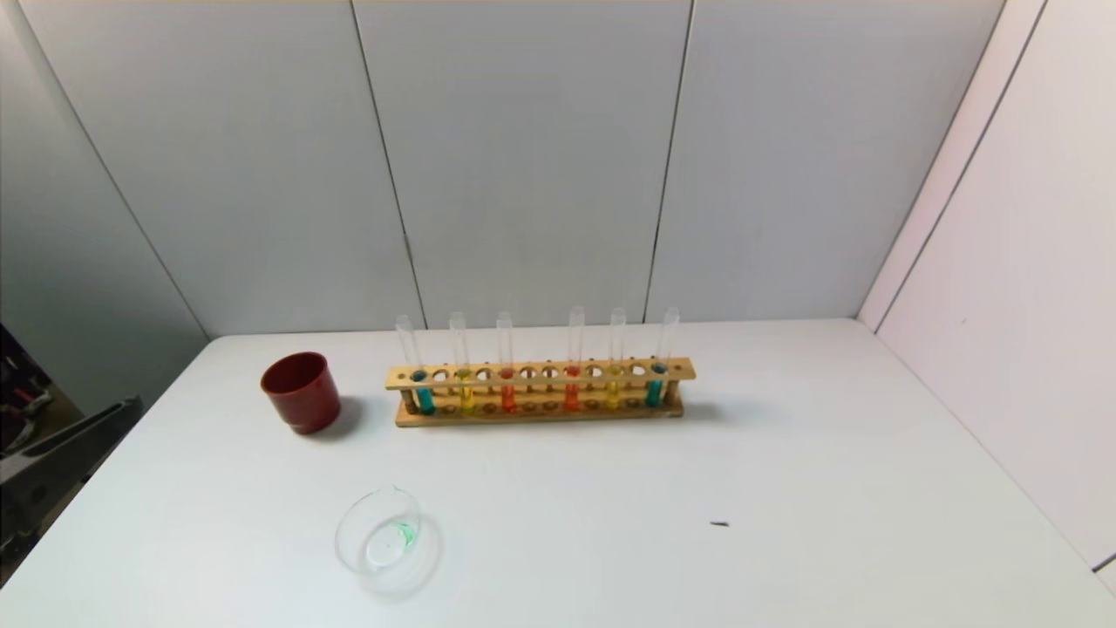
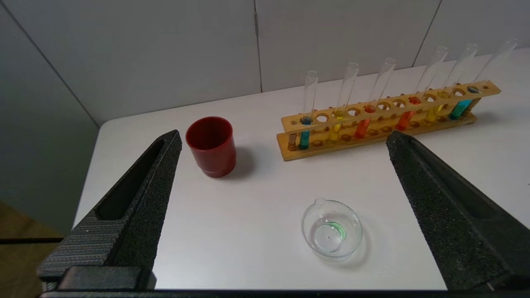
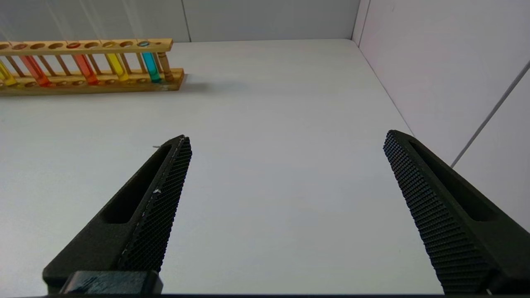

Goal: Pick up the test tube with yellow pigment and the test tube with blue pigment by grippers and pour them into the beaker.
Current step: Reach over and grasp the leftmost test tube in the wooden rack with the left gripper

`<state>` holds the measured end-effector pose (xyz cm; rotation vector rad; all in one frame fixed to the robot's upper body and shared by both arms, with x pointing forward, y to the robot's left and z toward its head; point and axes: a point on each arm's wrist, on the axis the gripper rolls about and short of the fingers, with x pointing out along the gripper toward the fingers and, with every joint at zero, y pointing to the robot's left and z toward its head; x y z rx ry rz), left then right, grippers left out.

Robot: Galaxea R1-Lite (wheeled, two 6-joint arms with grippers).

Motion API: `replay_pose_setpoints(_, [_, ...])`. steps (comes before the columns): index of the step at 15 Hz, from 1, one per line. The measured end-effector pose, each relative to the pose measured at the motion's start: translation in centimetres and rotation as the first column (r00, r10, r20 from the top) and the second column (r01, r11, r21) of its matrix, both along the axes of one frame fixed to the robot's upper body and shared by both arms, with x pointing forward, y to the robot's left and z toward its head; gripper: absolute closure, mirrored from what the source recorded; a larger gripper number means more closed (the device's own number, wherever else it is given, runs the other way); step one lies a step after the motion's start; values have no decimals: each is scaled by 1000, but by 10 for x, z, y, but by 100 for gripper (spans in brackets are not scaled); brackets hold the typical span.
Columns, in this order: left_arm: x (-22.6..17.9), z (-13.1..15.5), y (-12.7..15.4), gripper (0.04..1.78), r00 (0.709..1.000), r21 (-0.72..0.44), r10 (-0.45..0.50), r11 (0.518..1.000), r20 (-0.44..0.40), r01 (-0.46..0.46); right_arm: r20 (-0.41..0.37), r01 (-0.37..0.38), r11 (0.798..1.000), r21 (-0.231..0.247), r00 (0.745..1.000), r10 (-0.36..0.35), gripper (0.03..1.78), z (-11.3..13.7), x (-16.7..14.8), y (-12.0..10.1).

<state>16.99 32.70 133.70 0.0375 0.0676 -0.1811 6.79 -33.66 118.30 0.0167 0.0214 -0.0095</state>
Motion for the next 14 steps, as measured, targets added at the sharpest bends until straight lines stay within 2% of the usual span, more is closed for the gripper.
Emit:
replay_pose_setpoints(3, [35, 3, -11, 8, 996, -96, -64, 994, -67, 58, 0, 0, 1000, 0, 1000, 0, 11, 0, 0, 0])
replay_pose_setpoints(6, [68, -6, -20, 8, 989, -125, -85, 990, -123, 69, 0, 0, 1000, 0, 1000, 0, 11, 0, 0, 0])
replay_pose_setpoints(9, [99, -23, -25, 8, 980, -105, -45, 994, -194, 24, 0, 0, 1000, 0, 1000, 0, 11, 0, 0, 0])
replay_pose_setpoints(14, [148, -58, -36, 8, 973, -79, 10, 996, -230, -29, 0, 0, 1000, 0, 1000, 0, 11, 0, 0, 0])
